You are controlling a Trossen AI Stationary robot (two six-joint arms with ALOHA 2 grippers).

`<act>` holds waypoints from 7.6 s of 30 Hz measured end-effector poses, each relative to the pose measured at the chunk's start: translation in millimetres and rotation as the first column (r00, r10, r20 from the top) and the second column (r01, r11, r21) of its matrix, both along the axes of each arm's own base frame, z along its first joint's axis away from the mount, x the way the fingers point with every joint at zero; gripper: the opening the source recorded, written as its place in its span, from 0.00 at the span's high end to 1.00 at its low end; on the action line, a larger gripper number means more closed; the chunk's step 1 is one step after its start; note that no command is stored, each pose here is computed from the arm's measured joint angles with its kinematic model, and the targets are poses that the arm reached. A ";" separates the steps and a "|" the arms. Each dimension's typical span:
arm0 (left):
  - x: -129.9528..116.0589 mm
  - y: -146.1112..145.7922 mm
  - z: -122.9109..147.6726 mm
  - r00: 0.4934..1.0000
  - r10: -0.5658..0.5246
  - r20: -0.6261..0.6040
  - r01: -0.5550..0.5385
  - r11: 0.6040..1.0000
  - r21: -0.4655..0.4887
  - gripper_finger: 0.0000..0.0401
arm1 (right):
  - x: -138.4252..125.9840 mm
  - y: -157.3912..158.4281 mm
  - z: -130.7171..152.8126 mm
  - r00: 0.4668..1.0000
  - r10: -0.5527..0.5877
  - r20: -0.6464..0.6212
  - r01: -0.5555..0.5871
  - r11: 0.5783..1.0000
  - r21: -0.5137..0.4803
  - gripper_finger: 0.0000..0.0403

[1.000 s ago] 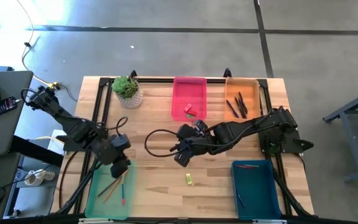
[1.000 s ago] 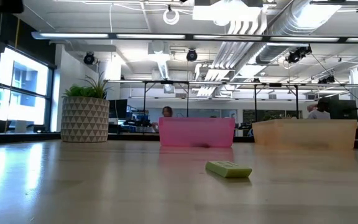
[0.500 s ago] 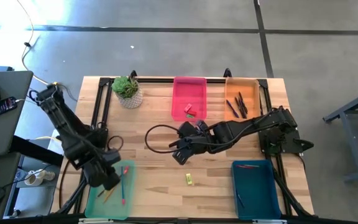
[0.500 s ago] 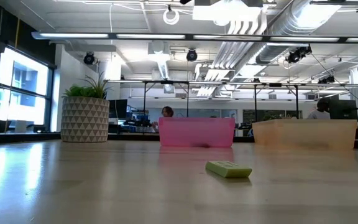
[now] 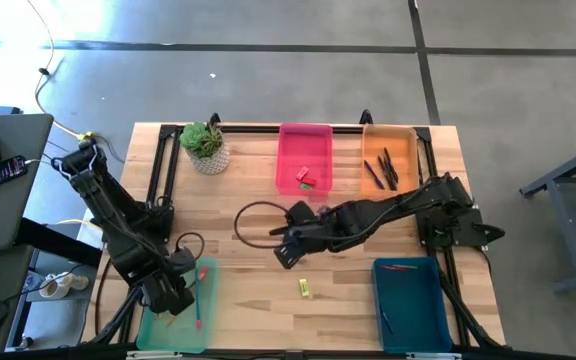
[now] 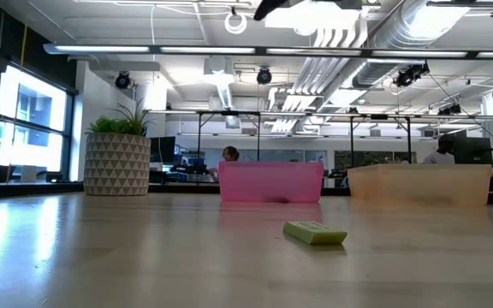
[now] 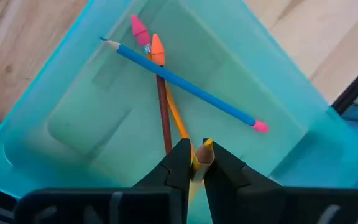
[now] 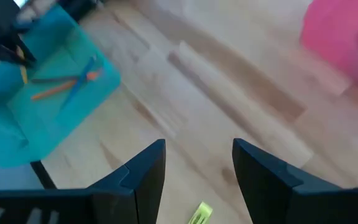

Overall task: Sort crayons/erasers/pens/pencils in bins
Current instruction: Put the yellow pencil into the green bin bin, then put the yellow eraser into the pink bin, then return to Home Position

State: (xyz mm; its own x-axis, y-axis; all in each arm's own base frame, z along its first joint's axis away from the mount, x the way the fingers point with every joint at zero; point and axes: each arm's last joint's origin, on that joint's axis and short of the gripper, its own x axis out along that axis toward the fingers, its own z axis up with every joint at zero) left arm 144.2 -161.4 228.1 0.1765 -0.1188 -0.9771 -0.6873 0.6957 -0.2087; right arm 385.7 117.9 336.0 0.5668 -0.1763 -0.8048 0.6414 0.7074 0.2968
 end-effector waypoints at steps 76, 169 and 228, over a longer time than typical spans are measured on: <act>-26.5 94.9 88.9 0.757 -0.377 0.534 0.326 0.926 0.192 0.68 | 33.8 78.6 -194.0 0.791 -0.292 -0.538 0.461 0.862 0.211 0.86; 9.0 180.9 50.9 0.648 -0.176 0.741 -0.132 0.932 0.337 0.68 | 47.4 -287.2 -125.1 0.833 0.064 -0.550 -0.068 0.998 0.013 0.76; -56.2 170.7 -9.3 0.237 -0.456 0.858 -0.193 0.843 0.502 1.00 | -19.9 -229.6 56.0 0.986 0.083 -0.142 -0.112 0.971 -0.210 0.59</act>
State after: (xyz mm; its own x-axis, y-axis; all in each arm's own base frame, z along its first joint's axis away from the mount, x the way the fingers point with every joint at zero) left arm 87.9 9.2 218.8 0.9952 0.0968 -0.0172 -0.0979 0.9596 -0.2638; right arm 365.8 -111.7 392.0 0.4823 -0.3036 -0.8217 0.5890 0.8067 0.0476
